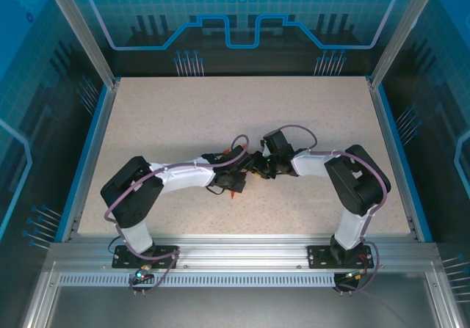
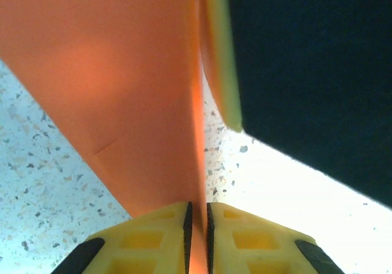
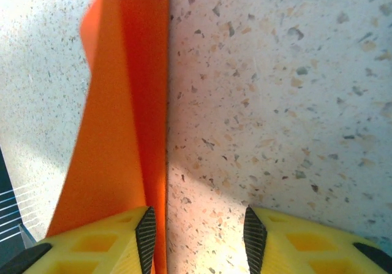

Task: Fold a paper plane with a square sheet of paper (fold left side to right side)
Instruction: Fold the wing for the fifth time at the center of the table.

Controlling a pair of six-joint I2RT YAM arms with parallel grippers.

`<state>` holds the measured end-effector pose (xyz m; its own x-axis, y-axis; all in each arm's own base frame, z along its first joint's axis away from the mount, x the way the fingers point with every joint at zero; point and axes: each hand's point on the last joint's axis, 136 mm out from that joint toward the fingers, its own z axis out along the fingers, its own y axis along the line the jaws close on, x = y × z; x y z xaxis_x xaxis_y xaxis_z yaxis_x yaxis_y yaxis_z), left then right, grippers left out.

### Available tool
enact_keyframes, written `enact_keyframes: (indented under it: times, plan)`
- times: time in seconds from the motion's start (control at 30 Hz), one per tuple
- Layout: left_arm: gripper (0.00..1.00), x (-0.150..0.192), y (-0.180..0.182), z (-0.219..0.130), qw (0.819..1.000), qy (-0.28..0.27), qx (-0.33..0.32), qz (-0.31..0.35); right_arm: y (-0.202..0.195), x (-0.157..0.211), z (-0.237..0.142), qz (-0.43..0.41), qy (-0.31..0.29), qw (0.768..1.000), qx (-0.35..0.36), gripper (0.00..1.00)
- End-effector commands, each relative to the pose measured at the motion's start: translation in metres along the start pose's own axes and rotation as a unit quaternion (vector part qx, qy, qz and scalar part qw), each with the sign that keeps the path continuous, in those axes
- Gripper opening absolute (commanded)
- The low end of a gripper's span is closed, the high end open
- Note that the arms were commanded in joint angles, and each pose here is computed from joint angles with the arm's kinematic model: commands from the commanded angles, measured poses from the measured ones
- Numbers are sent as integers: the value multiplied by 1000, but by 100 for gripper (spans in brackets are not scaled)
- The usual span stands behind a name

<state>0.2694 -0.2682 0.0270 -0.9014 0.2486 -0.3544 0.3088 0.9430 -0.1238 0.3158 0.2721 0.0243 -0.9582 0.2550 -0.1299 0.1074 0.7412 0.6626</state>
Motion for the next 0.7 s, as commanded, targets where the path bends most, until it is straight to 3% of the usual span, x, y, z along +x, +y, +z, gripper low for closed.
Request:
enact_keyframes:
  times: [0.0,0.27,0.67]
  plan:
    - [14,1,-11,-11,999,-5,48,-7,-6,5,-2,-26,-3,1000,-7,46]
    - [10,-4,-22,-18,980,-11,183,-73,-20,1,-30,-28,-31,999,-18,48]
    - [11,-5,-37,-10,961,16,250,-113,-20,5,-42,-39,-31,998,-33,48]
